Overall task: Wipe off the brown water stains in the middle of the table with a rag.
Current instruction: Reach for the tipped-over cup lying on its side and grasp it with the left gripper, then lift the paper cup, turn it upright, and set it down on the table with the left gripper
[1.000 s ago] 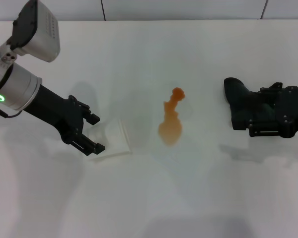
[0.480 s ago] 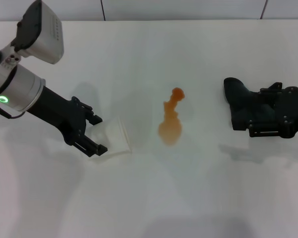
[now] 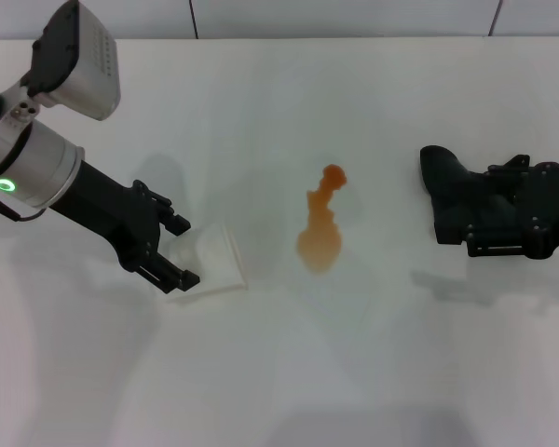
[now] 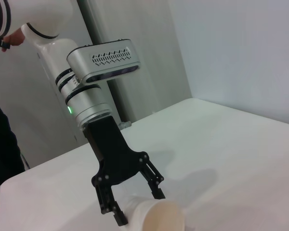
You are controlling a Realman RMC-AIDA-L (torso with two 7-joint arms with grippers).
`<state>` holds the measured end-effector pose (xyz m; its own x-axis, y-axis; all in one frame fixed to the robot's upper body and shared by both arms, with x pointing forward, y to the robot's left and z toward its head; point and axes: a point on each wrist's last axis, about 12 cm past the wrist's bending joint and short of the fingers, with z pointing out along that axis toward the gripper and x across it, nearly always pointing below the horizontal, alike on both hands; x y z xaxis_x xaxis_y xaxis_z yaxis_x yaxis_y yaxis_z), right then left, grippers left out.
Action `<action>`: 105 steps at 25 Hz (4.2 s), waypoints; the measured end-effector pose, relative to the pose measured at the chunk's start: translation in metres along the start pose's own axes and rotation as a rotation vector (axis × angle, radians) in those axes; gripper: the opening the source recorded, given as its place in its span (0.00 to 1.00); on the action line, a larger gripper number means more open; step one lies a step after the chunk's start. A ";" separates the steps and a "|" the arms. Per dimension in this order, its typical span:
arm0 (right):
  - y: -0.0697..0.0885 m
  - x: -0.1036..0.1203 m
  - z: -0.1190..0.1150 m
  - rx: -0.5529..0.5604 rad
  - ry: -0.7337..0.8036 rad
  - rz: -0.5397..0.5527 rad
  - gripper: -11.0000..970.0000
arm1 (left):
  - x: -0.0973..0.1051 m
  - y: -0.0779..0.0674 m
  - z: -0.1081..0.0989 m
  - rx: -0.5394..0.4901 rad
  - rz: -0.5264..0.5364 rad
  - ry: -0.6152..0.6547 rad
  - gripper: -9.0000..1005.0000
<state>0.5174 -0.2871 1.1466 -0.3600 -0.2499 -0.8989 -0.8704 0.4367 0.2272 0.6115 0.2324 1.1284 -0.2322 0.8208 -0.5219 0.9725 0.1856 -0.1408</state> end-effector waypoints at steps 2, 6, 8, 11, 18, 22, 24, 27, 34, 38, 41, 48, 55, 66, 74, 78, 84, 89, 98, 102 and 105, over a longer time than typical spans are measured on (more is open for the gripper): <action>0.000 0.000 0.000 0.000 0.000 0.000 0.80 | 0.000 0.000 0.000 0.000 0.001 0.000 0.86; 0.000 0.000 0.000 0.000 0.000 -0.001 0.80 | -0.001 0.000 0.001 0.000 0.003 0.000 0.85; 0.000 0.000 0.000 0.000 0.000 -0.001 0.80 | -0.002 0.000 0.002 0.003 0.006 -0.001 0.85; 0.000 0.000 0.000 0.000 0.000 -0.001 0.80 | -0.003 0.000 0.002 0.005 0.009 -0.002 0.85; 0.000 -0.001 0.000 -0.001 -0.001 -0.002 0.80 | -0.004 0.000 0.005 0.008 0.016 -0.003 0.84; 0.000 -0.001 0.000 -0.001 -0.002 -0.003 0.80 | -0.005 0.001 0.004 0.006 0.014 -0.003 0.80; 0.000 -0.001 0.000 -0.001 -0.003 -0.003 0.80 | -0.005 0.001 0.004 0.006 0.012 -0.004 0.78; 0.000 -0.001 0.001 -0.001 -0.003 -0.003 0.80 | -0.005 0.001 0.003 0.004 0.008 -0.005 0.77; -0.001 -0.001 0.000 0.000 -0.003 -0.002 0.80 | -0.006 0.001 0.002 0.002 0.006 -0.010 0.76; -0.001 -0.001 0.000 0.000 -0.003 -0.003 0.80 | -0.006 0.001 0.002 0.001 0.006 -0.010 0.76; -0.001 -0.001 0.000 0.000 -0.003 -0.003 0.80 | -0.006 0.001 0.002 0.001 0.006 -0.010 0.76; -0.001 -0.001 0.000 0.001 -0.003 -0.003 0.80 | -0.005 0.003 0.000 -0.019 -0.004 -0.022 0.75; -0.001 -0.001 0.000 0.002 -0.003 -0.005 0.80 | 0.009 0.008 -0.014 -0.125 -0.069 -0.125 0.74; -0.001 -0.002 -0.001 0.004 -0.003 -0.005 0.80 | 0.033 0.007 -0.022 -0.271 -0.154 -0.386 0.73; -0.001 -0.001 0.000 0.000 -0.001 -0.003 0.80 | 0.060 -0.001 -0.026 -0.391 -0.233 -0.618 0.73; -0.001 -0.001 0.001 -0.002 0.000 -0.002 0.80 | 0.076 -0.010 -0.023 -0.444 -0.258 -0.737 0.72; 0.000 -0.001 0.001 -0.013 0.003 -0.001 0.80 | 0.094 -0.027 -0.008 -0.473 -0.263 -0.833 0.72; 0.002 -0.001 0.001 -0.025 0.006 -0.002 0.80 | 0.104 -0.035 -0.002 -0.466 -0.287 -0.834 0.62; 0.005 -0.001 0.004 -0.053 0.017 -0.009 0.80 | 0.117 -0.043 0.008 -0.492 -0.305 -0.825 0.63; 0.007 0.000 0.006 -0.063 0.025 -0.008 0.80 | 0.122 -0.045 0.016 -0.513 -0.314 -0.803 0.63; 0.008 0.000 0.007 -0.069 0.030 -0.011 0.80 | 0.125 -0.046 0.023 -0.527 -0.324 -0.787 0.63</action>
<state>0.5133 -0.2772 1.1460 -0.3588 -0.2805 -0.8903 -0.8954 0.3730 0.2433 0.5377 0.3136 1.0504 -0.2482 0.1329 -0.9596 0.7001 0.7092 -0.0828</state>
